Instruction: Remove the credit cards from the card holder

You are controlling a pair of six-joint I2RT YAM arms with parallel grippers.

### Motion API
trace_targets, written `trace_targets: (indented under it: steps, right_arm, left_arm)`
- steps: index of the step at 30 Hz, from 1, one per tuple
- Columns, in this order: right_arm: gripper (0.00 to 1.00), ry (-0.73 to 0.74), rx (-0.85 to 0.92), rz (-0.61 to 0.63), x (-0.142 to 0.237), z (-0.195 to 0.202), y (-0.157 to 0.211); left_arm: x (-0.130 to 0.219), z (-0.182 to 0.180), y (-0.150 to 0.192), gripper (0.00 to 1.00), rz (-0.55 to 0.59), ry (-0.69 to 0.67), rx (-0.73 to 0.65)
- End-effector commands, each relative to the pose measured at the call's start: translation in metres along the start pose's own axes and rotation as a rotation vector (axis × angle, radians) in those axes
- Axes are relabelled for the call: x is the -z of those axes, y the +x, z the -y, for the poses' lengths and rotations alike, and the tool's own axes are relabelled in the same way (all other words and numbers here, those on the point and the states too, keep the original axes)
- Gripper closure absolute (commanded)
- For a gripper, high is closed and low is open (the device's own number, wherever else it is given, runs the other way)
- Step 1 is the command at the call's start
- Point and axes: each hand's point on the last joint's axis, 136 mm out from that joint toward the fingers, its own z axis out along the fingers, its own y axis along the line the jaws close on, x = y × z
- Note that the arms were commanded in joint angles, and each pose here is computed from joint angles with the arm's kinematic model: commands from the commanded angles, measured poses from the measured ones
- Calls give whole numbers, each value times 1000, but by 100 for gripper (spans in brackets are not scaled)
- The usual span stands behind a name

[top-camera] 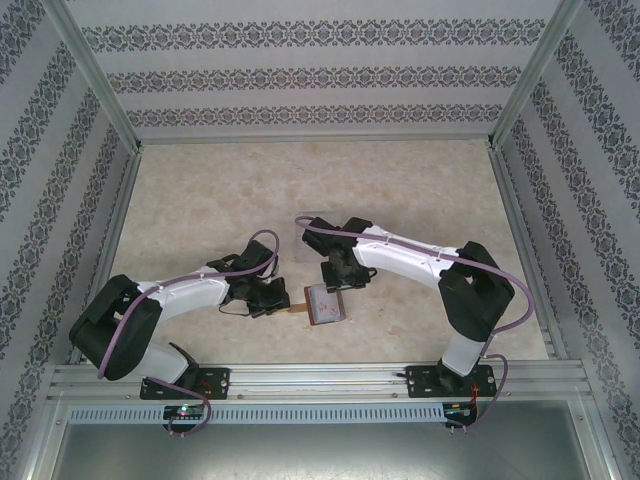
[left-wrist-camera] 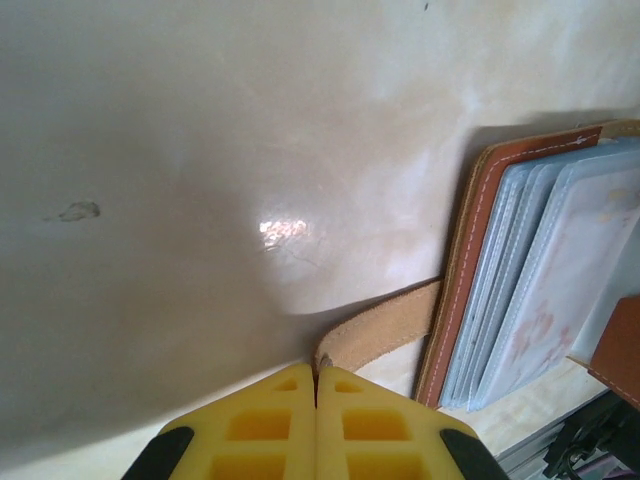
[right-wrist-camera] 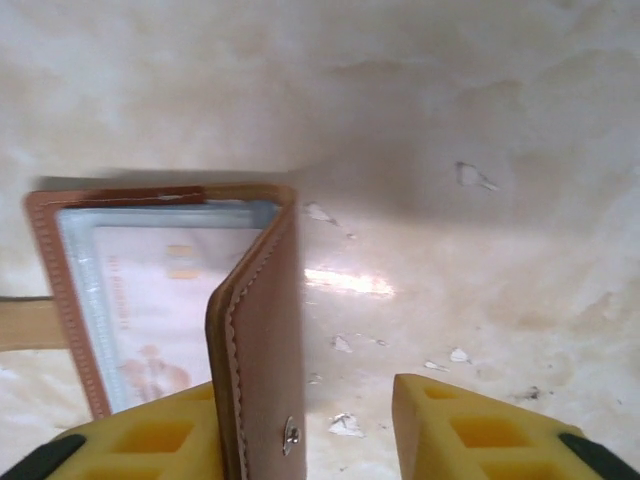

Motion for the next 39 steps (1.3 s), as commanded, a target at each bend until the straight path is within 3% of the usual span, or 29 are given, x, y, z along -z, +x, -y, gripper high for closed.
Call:
trace_targets:
  steps: [1, 12, 26, 33, 39]
  right_arm:
    - [64, 32, 2, -7, 3, 16, 6]
    - [89, -117, -45, 26, -2, 5, -1]
    - [90, -403, -153, 72, -12, -34, -20]
    - [90, -445, -185, 103, -6, -39, -26]
    - [90, -463, -197, 119, 1, -41, -29]
  left_arm:
    - [7, 0, -6, 95, 23, -24, 8]
    - [11, -1, -14, 95, 43, -59, -4]
    - [30, -23, -43, 91, 57, -148, -2]
    - [56, -18, -54, 76, 104, -186, -35]
    - [75, 1, -58, 75, 129, -165, -53]
